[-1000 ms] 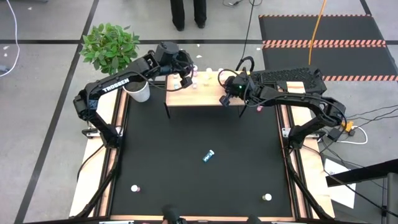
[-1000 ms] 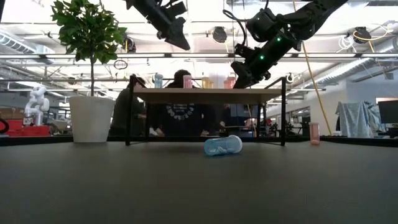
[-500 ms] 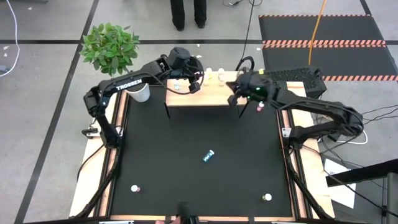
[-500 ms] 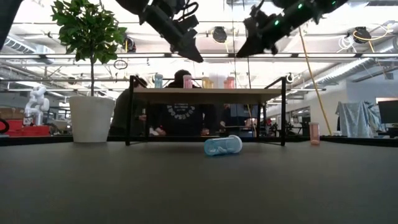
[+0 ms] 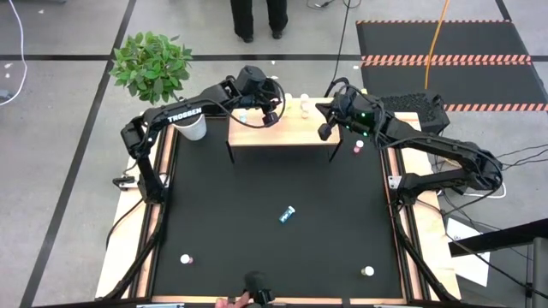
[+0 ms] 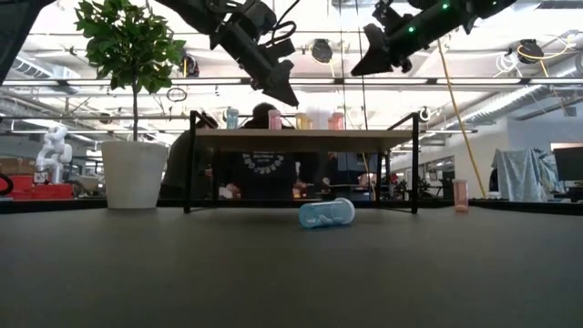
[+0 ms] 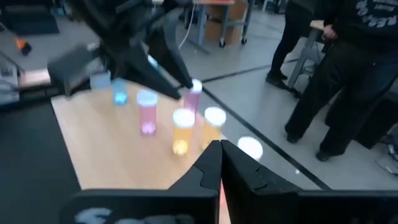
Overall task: Pick and place medicine bottles onto shelf by color
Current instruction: Adjust the pill bottles
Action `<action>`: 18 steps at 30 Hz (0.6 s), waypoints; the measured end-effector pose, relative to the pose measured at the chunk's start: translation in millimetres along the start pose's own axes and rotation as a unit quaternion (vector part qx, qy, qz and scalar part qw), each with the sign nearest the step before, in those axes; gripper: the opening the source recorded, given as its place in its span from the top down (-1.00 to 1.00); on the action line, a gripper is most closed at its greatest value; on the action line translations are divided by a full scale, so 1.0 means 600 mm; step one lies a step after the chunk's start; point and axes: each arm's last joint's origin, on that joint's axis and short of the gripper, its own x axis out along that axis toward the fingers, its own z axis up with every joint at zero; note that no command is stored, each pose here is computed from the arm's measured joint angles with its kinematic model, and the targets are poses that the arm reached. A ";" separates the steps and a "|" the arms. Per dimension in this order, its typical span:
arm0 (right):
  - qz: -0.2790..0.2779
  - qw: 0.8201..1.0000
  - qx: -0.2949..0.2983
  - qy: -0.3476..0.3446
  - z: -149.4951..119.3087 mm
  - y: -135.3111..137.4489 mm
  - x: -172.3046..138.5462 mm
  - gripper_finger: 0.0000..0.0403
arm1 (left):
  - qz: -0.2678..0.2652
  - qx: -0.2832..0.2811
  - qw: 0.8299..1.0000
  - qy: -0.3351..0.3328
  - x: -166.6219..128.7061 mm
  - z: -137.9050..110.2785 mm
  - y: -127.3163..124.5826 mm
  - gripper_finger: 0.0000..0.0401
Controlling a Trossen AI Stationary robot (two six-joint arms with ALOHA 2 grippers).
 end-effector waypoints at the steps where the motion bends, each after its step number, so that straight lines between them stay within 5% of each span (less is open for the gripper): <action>1: -0.001 1.000 0.006 -0.008 0.002 0.000 0.003 1.00 | 0.001 -0.001 1.000 0.001 0.000 -0.001 0.001 0.49; 7: -0.008 0.997 0.059 -0.053 0.012 -0.004 0.018 1.00 | -0.017 -0.006 1.000 -0.005 -0.002 -0.002 0.006 0.43; 18: -0.020 0.996 0.062 -0.055 0.012 -0.015 0.019 0.98 | -0.040 -0.002 0.998 -0.055 0.016 0.006 0.005 -0.19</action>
